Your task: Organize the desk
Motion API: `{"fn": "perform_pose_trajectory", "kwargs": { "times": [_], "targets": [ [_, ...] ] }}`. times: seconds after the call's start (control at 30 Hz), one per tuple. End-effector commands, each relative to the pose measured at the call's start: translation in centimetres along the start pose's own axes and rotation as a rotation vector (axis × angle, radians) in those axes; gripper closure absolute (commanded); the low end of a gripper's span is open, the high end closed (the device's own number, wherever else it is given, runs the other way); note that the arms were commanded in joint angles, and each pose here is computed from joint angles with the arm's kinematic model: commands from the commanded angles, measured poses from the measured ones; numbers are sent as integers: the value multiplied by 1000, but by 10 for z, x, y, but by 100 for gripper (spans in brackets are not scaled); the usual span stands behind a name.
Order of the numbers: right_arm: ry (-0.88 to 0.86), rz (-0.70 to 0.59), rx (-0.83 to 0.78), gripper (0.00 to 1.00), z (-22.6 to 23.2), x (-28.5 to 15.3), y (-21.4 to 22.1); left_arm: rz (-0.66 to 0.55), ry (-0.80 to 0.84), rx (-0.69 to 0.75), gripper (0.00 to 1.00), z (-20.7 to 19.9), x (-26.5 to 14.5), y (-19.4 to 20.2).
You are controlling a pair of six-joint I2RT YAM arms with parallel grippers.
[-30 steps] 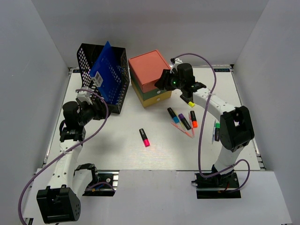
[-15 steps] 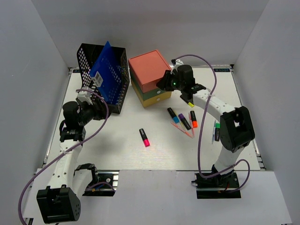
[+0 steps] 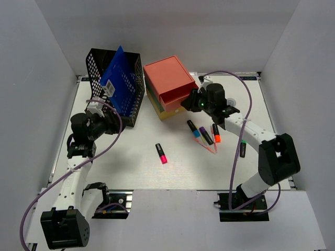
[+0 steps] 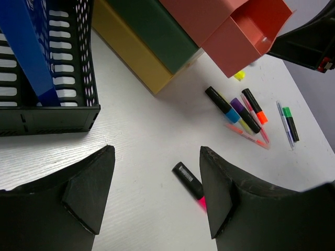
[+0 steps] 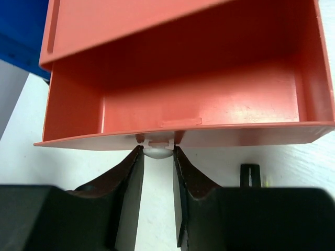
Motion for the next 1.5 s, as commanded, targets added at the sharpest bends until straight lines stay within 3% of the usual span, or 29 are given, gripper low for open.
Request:
{"fn": "perform_pose_trajectory", "kwargs": {
  "times": [0.0, 0.2, 0.23, 0.27, 0.33, 0.47, 0.57, 0.8, 0.87, 0.9, 0.93, 1.07, 1.13, 1.2, 1.33, 1.47],
  "targets": [
    [10, -84, -50, 69, 1, -16, -16, -15, 43, 29, 25, -8, -2, -1],
    [10, -68, -53, 64, -3, -25, -7, -10, 48, 25, 25, -8, -2, 1],
    [10, -64, -57, 61, -3, -26, -6, -11, 53, 26, 25, -9, -2, 0],
    [10, -61, -60, 45, -3, -26, -6, -11, 56, 27, 24, -9, -2, 0],
    [-8, -42, -71, 27, -2, -27, -4, -21, 73, 33, 24, -11, -1, -1],
    [-32, -18, -101, 16, -1, -32, -2, -27, 115, 31, 24, -17, 0, 1],
    [-55, 8, -149, 15, 1, -48, 3, 8, 175, 11, 26, -28, 7, 10],
    [-190, 143, -336, 18, 8, -90, 36, 85, 258, -60, 33, -56, 20, 25],
    [-219, 145, -377, 23, 10, -102, 41, 129, 264, -84, 35, -66, 22, 32],
    [-221, 143, -384, 30, 10, -106, 43, 139, 242, -107, 35, -68, 25, 34],
    [-222, 153, -383, 42, 6, -109, 50, 166, 258, -117, 36, -77, 25, 40],
    [-234, 82, -400, 68, 3, -127, 54, 290, 211, -192, 40, -91, 28, 79],
    [-227, 61, -390, 71, -3, -133, 54, 360, 155, -200, 40, -96, 31, 100],
    [-217, 55, -383, 63, -3, -137, 50, 392, 113, -211, 40, -100, 34, 110],
    [-195, 55, -328, 19, -12, -141, 46, 441, -81, -199, 32, -95, 45, 126],
    [-166, 58, -286, 14, -18, -145, 44, 503, -231, -202, 28, -97, 57, 144]
  ]
}}
Point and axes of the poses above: each gripper's point midway between its finger pads, its own x axis out along the fingers, its own z axis along the line the jaws close on, y = z × x, the point moved 4 cm from there along -x, back along the fingers, and after that the axes turned 1 degree about x, right-handed, at the moved point
